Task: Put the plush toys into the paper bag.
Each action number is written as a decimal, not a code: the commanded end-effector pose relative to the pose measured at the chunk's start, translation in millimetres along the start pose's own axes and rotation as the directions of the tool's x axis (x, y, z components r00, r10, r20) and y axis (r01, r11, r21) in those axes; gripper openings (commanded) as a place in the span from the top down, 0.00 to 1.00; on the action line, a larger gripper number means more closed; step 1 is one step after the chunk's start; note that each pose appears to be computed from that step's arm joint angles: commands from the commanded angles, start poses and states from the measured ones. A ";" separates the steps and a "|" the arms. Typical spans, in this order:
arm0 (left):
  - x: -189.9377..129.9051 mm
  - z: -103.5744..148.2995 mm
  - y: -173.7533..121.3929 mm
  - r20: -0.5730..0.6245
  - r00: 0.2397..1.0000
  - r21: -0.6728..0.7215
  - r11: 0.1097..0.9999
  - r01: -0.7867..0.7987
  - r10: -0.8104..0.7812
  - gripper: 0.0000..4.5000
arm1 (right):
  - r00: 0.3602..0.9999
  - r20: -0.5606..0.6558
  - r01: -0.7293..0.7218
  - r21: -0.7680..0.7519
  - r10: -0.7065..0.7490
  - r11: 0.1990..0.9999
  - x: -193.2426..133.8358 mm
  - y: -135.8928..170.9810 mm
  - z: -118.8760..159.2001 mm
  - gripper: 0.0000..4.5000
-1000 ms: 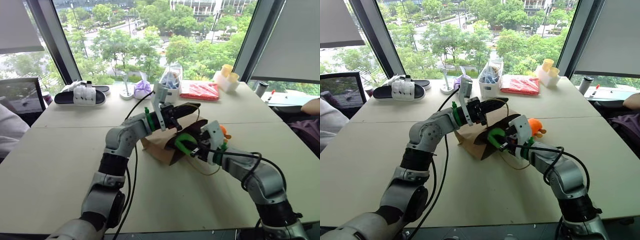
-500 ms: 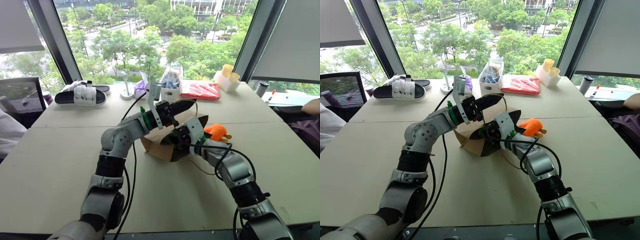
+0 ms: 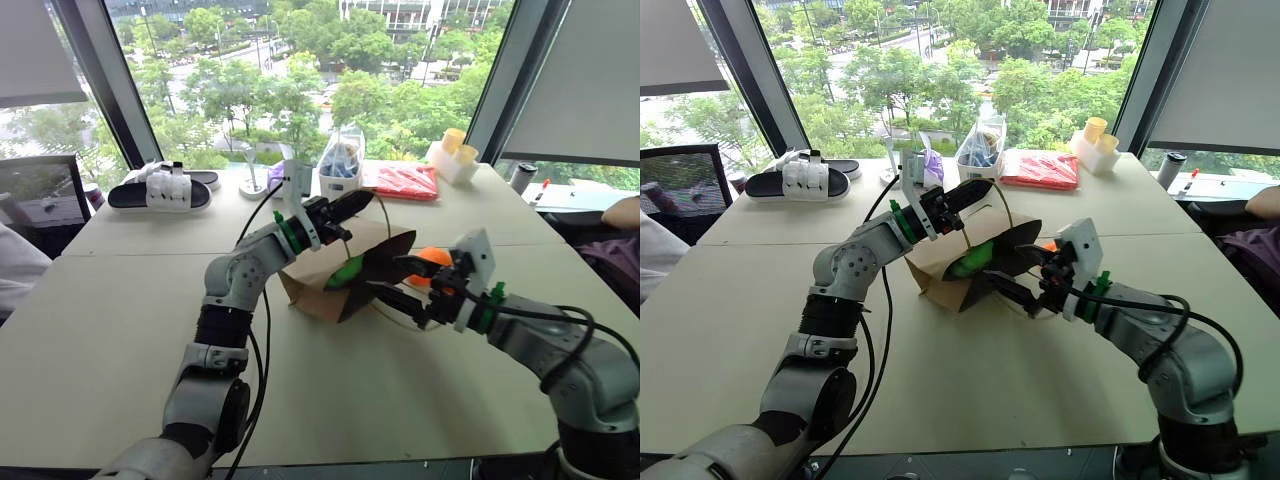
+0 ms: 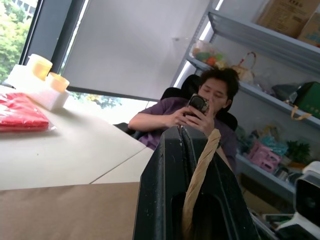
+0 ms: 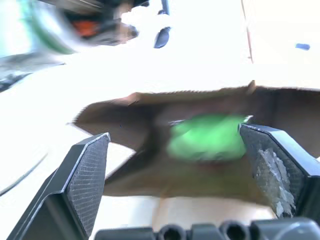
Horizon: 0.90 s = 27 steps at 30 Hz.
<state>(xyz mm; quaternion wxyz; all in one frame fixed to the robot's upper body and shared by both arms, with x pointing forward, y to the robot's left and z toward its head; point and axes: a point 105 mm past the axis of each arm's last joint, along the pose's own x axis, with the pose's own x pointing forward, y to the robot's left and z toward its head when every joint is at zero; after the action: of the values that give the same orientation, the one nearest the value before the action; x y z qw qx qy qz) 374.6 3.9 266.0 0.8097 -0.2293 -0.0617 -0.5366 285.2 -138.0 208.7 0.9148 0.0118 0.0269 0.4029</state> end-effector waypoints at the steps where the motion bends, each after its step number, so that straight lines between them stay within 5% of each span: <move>1: 1.9 13.2 -2.0 0.033 0.999 0.048 0.999 0.004 -0.006 1.00 | 0.956 0.181 0.231 0.016 -0.230 0.973 -30.8 -42.1 36.1 0.01; 4: 1.2 11.7 -1.9 0.028 1.000 0.049 0.999 0.003 -0.005 1.00 | 0.866 0.246 0.420 0.110 -0.435 0.901 -39.0 -83.8 38.3 0.01; 12: 0.2 13.9 -4.8 0.035 0.999 0.063 0.998 0.003 -0.005 1.00 | 0.662 0.004 0.745 0.097 -0.749 0.660 -4.8 -162.7 -6.2 0.01; 20: -1.9 12.0 -9.2 0.042 0.999 0.074 0.997 0.003 -0.006 1.00 | 0.630 -0.260 0.758 0.002 -0.732 0.652 29.8 -186.6 -72.4 0.01; 27: -8.2 14.9 -6.4 0.053 0.998 0.086 0.996 -0.022 0.017 1.00 | 0.624 -0.267 0.763 0.003 -0.735 0.647 26.7 -191.8 -79.7 0.74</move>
<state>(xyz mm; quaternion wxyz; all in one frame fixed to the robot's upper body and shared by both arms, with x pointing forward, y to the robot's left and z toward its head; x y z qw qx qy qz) 373.3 12.1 263.3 0.8259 -0.2149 -0.0739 -0.5159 439.6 -239.0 114.0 0.9850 0.0036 0.1726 -0.0074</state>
